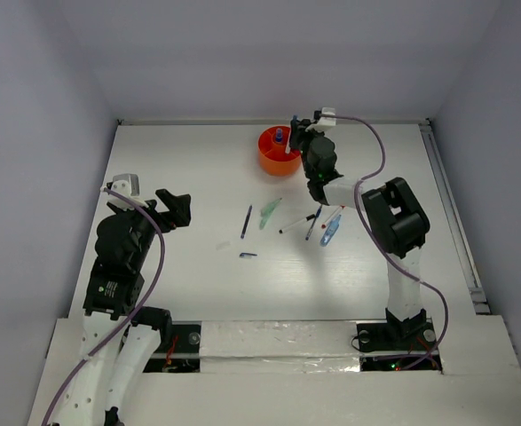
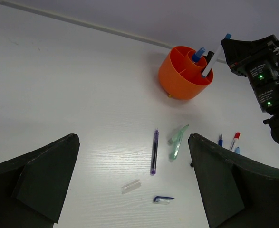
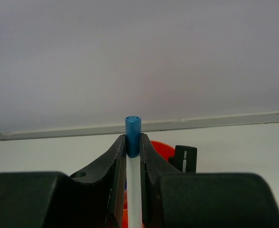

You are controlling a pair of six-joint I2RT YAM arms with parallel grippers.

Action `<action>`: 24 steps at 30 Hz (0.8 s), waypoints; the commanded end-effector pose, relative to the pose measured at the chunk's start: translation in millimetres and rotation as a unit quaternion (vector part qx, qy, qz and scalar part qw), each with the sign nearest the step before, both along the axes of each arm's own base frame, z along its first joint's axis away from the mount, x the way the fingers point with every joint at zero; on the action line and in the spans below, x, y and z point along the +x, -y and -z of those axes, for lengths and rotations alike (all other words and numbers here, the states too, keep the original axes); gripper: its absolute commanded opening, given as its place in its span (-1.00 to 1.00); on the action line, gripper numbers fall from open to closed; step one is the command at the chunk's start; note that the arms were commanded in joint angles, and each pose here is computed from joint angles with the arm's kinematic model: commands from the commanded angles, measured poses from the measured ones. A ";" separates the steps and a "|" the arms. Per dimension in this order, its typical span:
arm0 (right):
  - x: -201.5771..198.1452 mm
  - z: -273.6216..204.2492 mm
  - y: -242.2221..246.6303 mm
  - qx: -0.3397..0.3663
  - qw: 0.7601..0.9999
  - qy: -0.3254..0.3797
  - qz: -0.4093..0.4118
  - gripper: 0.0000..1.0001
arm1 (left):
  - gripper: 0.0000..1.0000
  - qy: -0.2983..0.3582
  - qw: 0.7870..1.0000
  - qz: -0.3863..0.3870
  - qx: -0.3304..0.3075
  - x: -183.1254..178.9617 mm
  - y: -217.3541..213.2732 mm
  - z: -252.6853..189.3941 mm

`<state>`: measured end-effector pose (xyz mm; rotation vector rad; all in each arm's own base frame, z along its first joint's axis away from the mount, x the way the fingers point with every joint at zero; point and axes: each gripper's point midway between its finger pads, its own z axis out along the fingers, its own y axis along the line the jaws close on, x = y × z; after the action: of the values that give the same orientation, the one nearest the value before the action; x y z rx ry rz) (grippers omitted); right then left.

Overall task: Sort the stationery into containers
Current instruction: Place the pen in the storage box.

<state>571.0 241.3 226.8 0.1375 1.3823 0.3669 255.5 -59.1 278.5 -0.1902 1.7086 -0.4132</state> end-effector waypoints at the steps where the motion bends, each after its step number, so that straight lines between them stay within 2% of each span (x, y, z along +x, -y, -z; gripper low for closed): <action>1: -3.7 -24.7 8.3 0.030 0.998 0.049 0.016 -1.00 | 0.98 0.045 0.999 0.003 -0.007 2.4 1.1 -30.7; 6: -9.4 -15.8 3.4 0.028 0.999 0.044 0.008 -0.98 | 0.98 0.044 0.999 0.005 -0.008 2.3 1.7 -30.0; 12: -15.7 -6.3 -0.6 0.021 0.999 0.033 0.000 -0.66 | 0.98 0.046 0.999 0.000 -0.007 1.8 -0.9 -30.7; 15: -19.3 -10.9 -0.9 0.021 0.999 0.038 -0.005 -0.32 | 0.98 0.047 0.999 0.000 -0.007 1.9 -0.9 -31.1; 19: -28.6 -29.4 -10.1 0.013 0.998 0.044 -0.030 -0.12 | 0.98 0.051 0.999 0.000 -0.007 0.7 -1.1 -33.0; 24: -42.6 -56.4 -21.2 -0.017 0.996 0.034 -0.077 -0.03 | 0.98 0.054 0.999 0.000 -0.008 -0.4 -1.5 -33.8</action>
<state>547.8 251.8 219.3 0.0627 1.4234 0.4058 255.1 -58.1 279.7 -0.1917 1.7033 -0.4125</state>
